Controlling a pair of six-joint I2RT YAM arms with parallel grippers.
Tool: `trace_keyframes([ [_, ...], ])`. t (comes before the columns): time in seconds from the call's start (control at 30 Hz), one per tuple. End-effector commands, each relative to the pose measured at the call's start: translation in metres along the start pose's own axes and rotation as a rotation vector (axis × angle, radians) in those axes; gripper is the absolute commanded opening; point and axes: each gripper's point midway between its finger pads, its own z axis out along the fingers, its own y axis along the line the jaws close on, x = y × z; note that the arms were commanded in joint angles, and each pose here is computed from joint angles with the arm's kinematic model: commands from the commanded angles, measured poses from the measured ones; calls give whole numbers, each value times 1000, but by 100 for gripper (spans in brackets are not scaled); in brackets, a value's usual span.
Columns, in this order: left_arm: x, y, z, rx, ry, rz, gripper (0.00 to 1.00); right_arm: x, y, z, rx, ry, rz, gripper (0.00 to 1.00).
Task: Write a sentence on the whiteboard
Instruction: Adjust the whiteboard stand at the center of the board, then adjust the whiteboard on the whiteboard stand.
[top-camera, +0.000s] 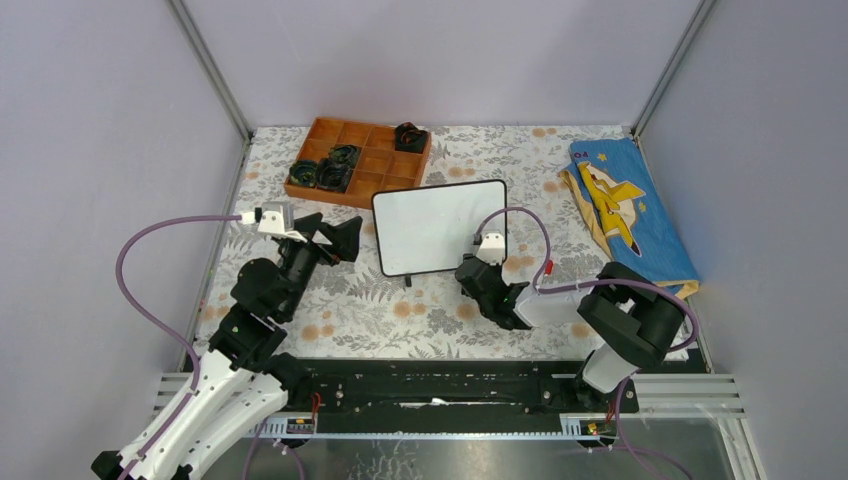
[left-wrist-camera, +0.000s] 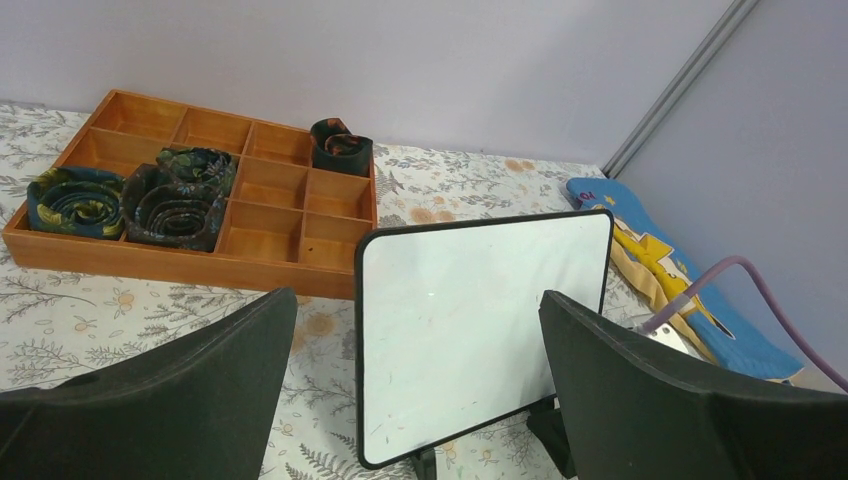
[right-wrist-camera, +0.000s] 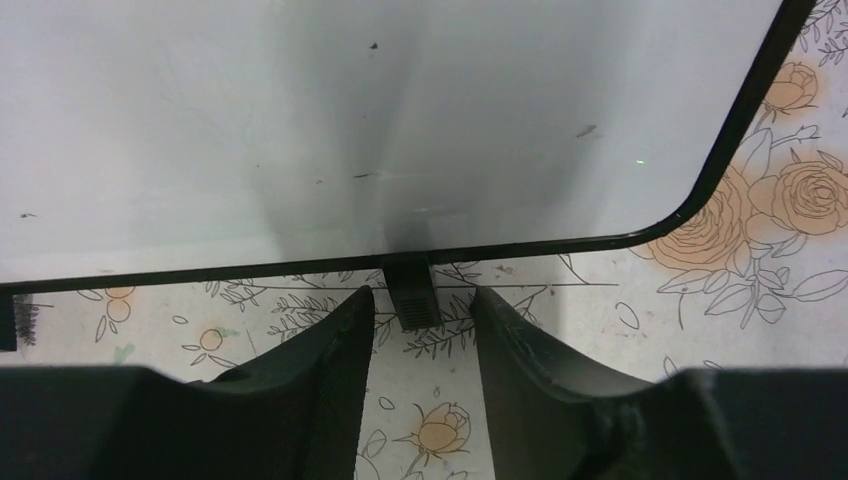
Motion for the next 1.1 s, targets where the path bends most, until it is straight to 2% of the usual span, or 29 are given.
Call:
trace_keyframes([
  [0.0, -6, -5, 0, 21, -22, -9, 99, 0, -8, -9, 20, 1, -11, 53],
  [0.27, -5, -6, 0, 22, -17, -9, 99, 0, -14, -26, 1, 16, 2, 65],
  [0.53, -4, -6, 1, 22, -13, -8, 99, -11, -29, -74, -69, 16, 59, 71],
  [0.77, -2, -4, 2, 14, -7, -2, 99, -58, -56, -103, -57, -65, 94, 73],
  [0.9, 0, -2, 4, 2, 0, 1, 99, -100, -54, -97, -170, -80, 269, 73],
  [1.07, 2, 1, 7, -20, 8, 8, 99, -125, -31, -87, -296, -106, 267, 70],
])
